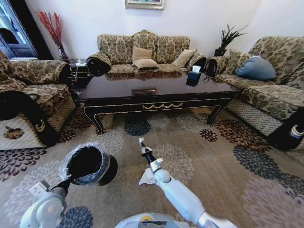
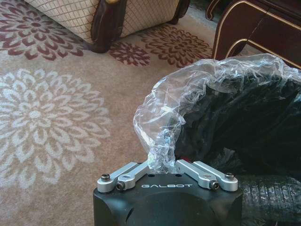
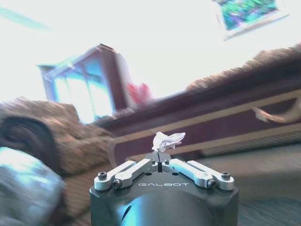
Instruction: Move to the front of the table and pick up the trash from the floor, then place it into the trash bin.
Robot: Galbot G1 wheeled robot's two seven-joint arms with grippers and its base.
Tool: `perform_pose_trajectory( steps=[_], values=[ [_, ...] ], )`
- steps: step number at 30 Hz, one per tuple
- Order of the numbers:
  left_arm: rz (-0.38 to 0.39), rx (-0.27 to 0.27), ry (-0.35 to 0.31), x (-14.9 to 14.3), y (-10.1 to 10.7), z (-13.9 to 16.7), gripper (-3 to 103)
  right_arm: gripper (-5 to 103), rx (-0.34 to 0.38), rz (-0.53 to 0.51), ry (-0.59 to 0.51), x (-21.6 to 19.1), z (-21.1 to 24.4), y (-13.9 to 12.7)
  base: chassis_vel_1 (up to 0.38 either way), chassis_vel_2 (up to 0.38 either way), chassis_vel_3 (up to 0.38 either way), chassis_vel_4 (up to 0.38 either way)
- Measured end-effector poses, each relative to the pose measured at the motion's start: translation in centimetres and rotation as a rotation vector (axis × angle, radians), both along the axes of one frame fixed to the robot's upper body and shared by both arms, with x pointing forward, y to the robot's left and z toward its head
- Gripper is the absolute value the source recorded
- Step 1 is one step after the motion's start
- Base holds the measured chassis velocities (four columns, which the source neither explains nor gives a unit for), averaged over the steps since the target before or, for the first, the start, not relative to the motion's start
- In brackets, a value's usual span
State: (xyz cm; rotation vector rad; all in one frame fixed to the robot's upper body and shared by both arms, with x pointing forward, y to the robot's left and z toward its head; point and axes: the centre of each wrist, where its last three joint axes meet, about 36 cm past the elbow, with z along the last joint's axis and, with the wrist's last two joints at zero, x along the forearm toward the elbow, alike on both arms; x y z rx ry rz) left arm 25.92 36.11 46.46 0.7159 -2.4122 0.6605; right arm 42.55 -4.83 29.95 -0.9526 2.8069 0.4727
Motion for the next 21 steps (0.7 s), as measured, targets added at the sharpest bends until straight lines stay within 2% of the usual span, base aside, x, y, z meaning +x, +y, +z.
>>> perform_pose_trajectory(
  steps=[3,4,8,13,21],
  values=[
    [-0.003,0.005,-0.003,0.3,0.1,0.0,2,0,0.010,0.094,-0.077,-1.3,1.7,1.9,0.000,0.000,0.000,0.000],
    [-0.003,0.005,-0.003,0.3,0.1,0.0,2,0,0.010,0.094,-0.077,-1.3,1.7,1.9,0.000,0.000,0.000,0.000],
    [-0.016,0.012,-0.004,1.4,0.2,-0.1,2,0,-0.027,0.207,-0.192,-2.5,2.7,3.3,0.000,0.000,0.000,0.000],
    [-0.038,0.000,-0.010,2.3,-0.5,-0.3,2,0,-0.077,0.282,-0.301,-3.2,2.2,4.3,0.000,0.000,0.000,0.000],
    [-0.063,-0.030,0.003,3.4,-1.9,-1.5,2,0,-0.104,0.330,-0.340,-4.3,1.3,5.4,0.000,0.000,0.000,0.000]
  ],
)
